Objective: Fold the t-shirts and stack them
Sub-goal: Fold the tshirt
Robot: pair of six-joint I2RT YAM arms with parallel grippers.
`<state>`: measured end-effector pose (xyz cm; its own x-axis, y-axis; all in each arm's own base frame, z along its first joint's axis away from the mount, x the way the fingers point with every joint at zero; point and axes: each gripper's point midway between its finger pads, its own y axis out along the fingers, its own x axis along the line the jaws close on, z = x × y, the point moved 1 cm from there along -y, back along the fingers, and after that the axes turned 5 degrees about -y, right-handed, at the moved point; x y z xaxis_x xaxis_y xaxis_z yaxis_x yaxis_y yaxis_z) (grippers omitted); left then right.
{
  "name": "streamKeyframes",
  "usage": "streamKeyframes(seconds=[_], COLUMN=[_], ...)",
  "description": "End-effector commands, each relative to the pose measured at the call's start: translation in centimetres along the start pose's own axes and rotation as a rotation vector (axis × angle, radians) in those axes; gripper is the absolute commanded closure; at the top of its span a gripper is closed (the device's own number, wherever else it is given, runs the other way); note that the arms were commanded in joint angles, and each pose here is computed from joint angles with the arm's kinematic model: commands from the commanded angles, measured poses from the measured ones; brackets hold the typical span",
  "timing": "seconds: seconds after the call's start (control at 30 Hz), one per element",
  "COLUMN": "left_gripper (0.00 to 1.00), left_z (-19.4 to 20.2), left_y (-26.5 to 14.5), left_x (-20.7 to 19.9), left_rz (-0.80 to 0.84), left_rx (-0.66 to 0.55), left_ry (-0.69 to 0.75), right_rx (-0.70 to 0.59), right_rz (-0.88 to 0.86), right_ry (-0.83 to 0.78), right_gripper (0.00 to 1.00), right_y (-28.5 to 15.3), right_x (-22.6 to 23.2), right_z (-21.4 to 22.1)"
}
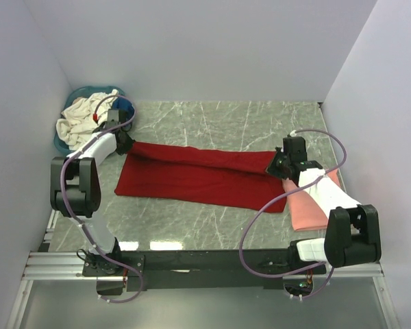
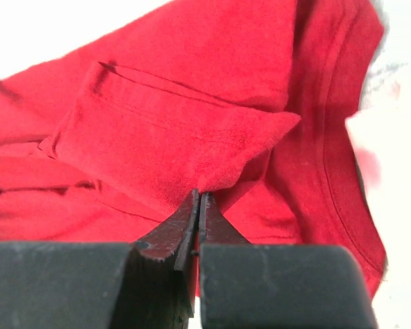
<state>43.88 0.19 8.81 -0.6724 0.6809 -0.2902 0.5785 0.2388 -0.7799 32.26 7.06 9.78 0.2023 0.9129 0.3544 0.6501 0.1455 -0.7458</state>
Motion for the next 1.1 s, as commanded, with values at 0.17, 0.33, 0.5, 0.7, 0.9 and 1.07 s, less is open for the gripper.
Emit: streamKeyframes(seconds=[0.17,0.33,0.5,0.7,0.9,1.07], left_gripper=[1.0,1.0,1.0,1.0,0.99,0.69], left_z=[-0.4,0.0,-0.2,0.5,2.4,2.3], left_y=[-1.5,-1.6,-2.2,-2.4,-1.9,-2.6], left_x=[0.6,1.3,1.7,2.4,3.7,4.3], left_rz=[0.029,0.028,0.029,0.03,0.018,0.042], left_rx=[-0.039,-0.036,-0.044,-0.038,0.002,0.01], left_ry=[-0.079,-0.1,-0.111,-0.124,-0.149,-0.205], right_rx=[-0.036,-0.026,-0.037,-0.034,0.004,0.016], right_rz=[-0.025,-0.024,-0.028,-0.032,-0.061,-0.065], right_ry=[-0.012,-0.011,-0.009,-0.008,-0.005,-0.012], right_gripper=[1.0,1.0,1.0,1.0,1.0,0.78], right_y=[-0.6,-0.5,-1.1,-1.1,-0.6,-0.9], right_x=[0.0,-0.3,-0.1,-0.1,-0.2,-0.4], right_z=[0.2,0.9,0.7,0.8,2.4,3.1])
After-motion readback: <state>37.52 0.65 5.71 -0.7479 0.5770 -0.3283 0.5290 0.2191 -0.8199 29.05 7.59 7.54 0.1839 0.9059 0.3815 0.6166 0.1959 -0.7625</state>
